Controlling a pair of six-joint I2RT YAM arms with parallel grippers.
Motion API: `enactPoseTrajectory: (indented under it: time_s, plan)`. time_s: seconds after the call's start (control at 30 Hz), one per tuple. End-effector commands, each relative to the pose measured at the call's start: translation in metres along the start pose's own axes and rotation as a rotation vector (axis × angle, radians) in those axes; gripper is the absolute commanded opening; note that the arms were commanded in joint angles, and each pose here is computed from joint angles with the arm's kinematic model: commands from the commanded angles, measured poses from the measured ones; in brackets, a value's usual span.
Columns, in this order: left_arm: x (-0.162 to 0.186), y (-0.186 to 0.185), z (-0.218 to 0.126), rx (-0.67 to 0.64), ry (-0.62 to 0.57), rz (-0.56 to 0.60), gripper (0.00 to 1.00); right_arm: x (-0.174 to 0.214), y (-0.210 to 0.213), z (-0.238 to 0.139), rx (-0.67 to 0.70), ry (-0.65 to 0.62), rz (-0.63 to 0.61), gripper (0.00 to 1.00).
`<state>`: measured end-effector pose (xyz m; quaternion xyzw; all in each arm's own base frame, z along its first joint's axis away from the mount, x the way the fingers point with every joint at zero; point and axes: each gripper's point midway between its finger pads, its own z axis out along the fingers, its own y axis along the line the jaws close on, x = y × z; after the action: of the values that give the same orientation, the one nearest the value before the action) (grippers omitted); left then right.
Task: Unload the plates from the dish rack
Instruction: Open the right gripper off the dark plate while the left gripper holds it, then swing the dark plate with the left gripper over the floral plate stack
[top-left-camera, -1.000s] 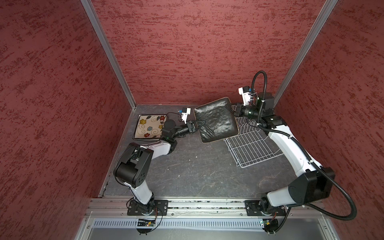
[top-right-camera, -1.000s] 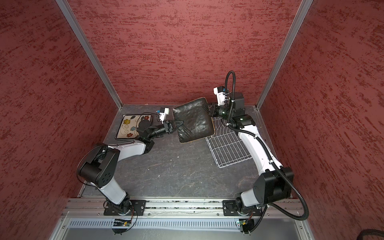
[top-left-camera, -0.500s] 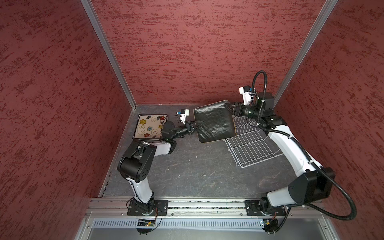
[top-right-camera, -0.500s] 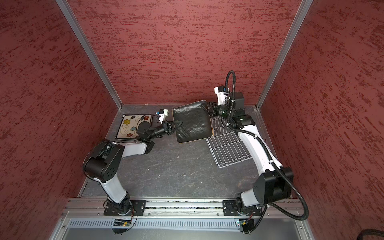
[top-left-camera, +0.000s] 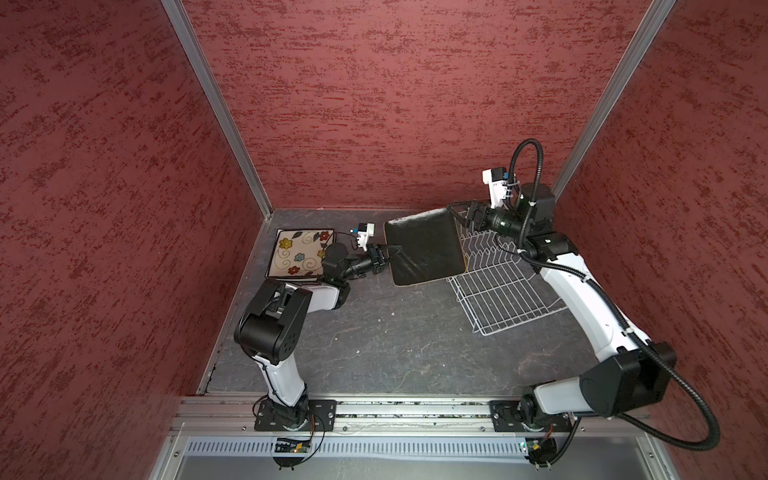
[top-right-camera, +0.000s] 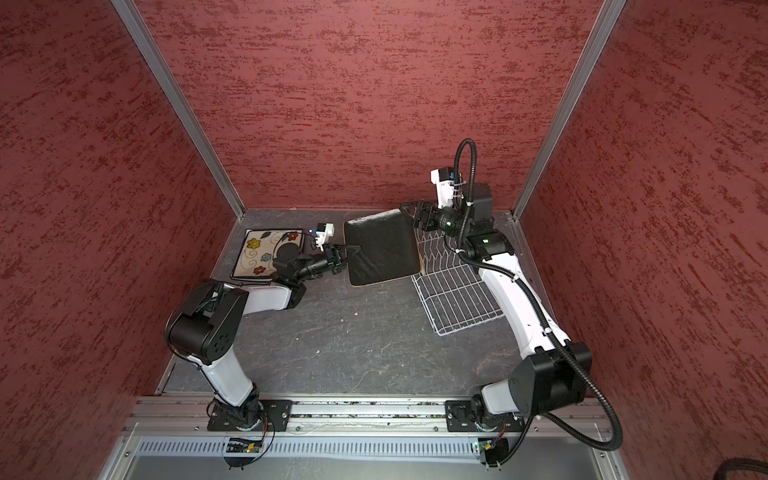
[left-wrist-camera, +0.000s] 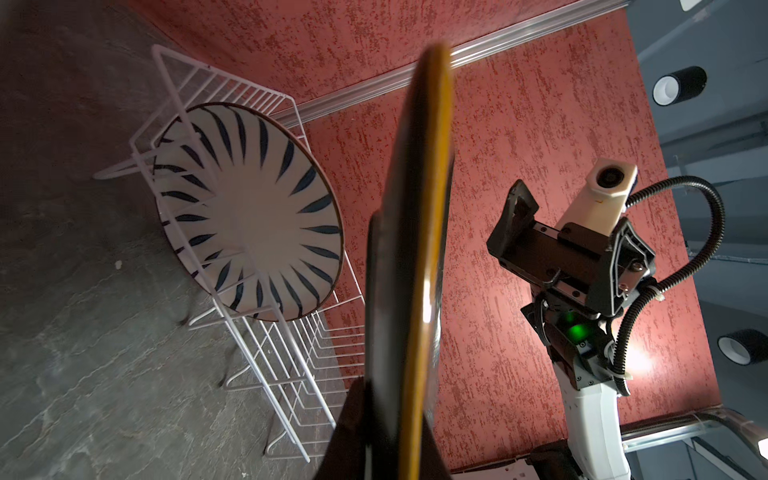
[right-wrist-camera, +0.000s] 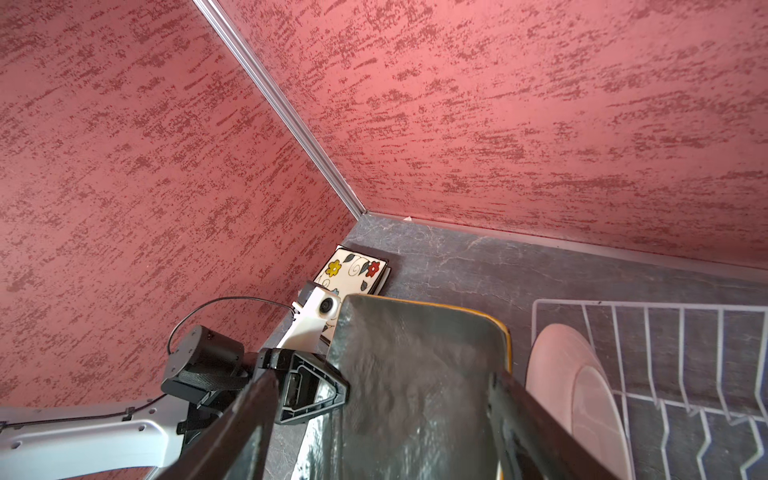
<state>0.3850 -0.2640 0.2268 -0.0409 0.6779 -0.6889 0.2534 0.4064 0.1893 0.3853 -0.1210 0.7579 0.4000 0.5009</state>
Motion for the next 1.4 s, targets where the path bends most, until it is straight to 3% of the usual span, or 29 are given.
enactPoseTrajectory:
  time_s: [0.0, 0.53, 0.87, 1.37]
  plan:
    - [-0.017, -0.062, -0.007, 0.135, -0.063, 0.152, 0.0, -0.008, 0.004, -0.007, 0.008, -0.041, -0.038, 0.83]
    - [-0.044, -0.072, -0.039, 0.124, -0.167, 0.17, 0.0, -0.004, 0.0, -0.014, 0.017, -0.047, -0.039, 0.84]
    - [-0.074, -0.062, -0.092, -0.002, -0.35, 0.19, 0.0, -0.001, -0.003, -0.018, 0.026, -0.051, -0.036, 0.84]
    - [-0.088, -0.022, -0.192, -0.239, -0.715, 0.077, 0.0, 0.005, -0.005, -0.019, 0.022, -0.05, -0.019, 0.84]
